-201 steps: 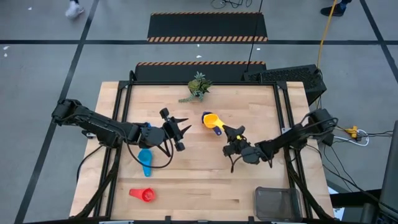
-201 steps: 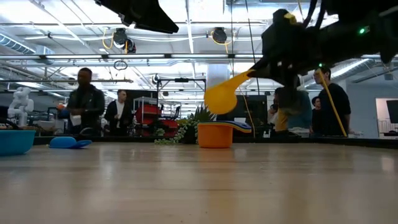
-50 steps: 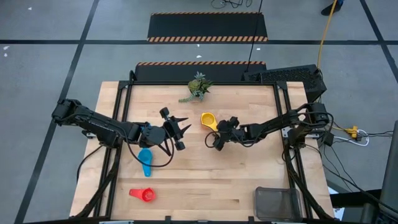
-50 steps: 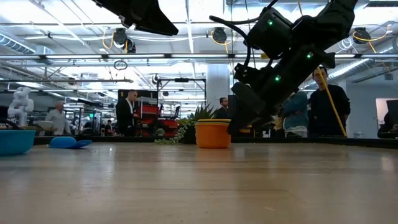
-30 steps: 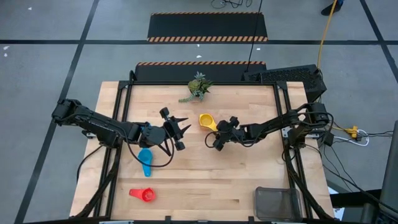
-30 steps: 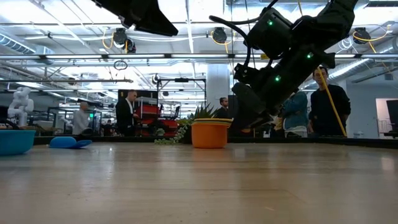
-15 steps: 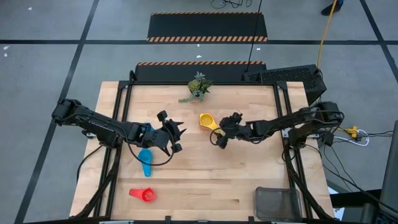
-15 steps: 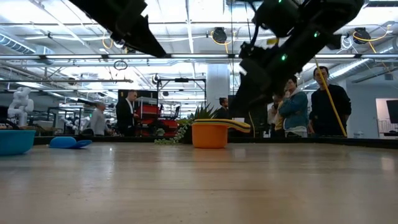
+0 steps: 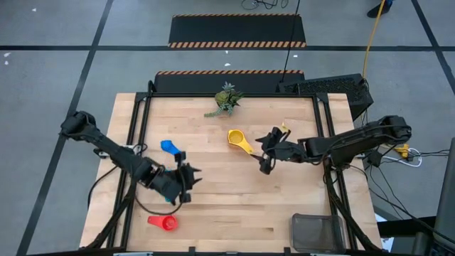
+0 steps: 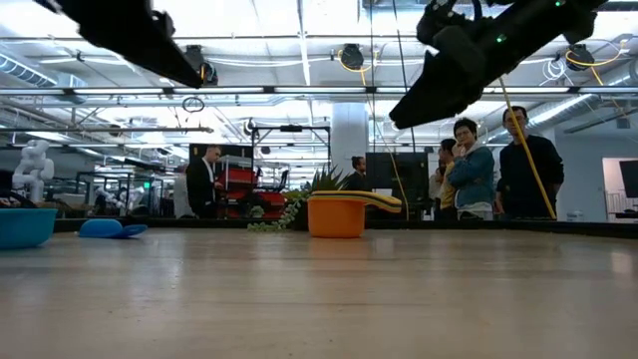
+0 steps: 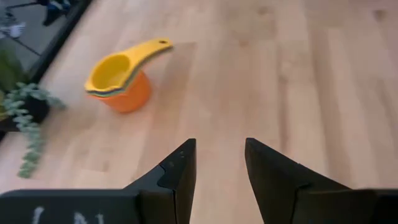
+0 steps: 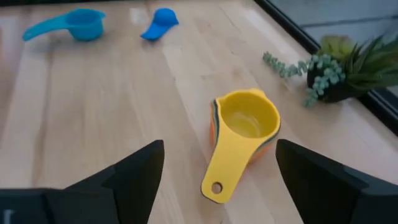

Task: Nest measuring cups in basket
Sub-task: Stack the light blue measuring cup on top of the yellow measuring cups

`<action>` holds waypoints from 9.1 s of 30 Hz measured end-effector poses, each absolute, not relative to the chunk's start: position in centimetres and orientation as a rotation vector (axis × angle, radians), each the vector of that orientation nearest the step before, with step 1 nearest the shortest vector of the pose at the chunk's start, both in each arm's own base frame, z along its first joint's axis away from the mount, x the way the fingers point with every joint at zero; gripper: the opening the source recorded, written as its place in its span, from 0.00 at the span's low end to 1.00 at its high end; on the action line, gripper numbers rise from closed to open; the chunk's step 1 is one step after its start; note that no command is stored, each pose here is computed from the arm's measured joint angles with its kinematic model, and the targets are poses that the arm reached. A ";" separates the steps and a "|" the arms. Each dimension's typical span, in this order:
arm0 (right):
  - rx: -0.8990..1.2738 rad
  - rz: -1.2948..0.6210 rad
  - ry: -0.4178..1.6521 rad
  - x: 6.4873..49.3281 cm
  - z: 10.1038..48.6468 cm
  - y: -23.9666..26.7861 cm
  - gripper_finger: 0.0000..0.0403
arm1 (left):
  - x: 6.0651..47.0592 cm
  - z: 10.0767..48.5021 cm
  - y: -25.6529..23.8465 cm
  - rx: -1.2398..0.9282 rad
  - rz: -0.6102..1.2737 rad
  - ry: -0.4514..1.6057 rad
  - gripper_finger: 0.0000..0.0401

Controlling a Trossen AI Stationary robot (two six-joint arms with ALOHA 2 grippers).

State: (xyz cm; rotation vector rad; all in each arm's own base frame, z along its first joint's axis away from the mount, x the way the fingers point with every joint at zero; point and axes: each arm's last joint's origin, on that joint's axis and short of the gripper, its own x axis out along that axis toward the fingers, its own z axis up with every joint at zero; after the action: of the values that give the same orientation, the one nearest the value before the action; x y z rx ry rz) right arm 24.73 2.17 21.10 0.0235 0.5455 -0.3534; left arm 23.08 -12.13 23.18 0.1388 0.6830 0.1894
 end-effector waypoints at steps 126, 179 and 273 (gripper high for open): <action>-1.365 -0.301 0.427 32.0 23.3 15.0 0.74 | 25.7 25.3 -8.8 -0.038 0.161 0.704 0.03; -1.654 -0.133 0.361 34.2 23.6 11.0 0.13 | 26.4 25.5 -7.6 -0.134 0.122 0.692 0.02; -1.184 -0.720 0.553 28.1 16.0 6.7 0.00 | 25.2 28.0 -7.7 -0.042 0.277 0.511 0.45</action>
State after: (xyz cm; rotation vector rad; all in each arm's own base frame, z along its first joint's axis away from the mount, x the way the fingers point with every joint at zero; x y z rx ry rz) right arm 28.10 6.73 16.03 -1.1838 0.5530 -0.7199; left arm 25.23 -7.70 27.96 -0.0418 0.5106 0.2769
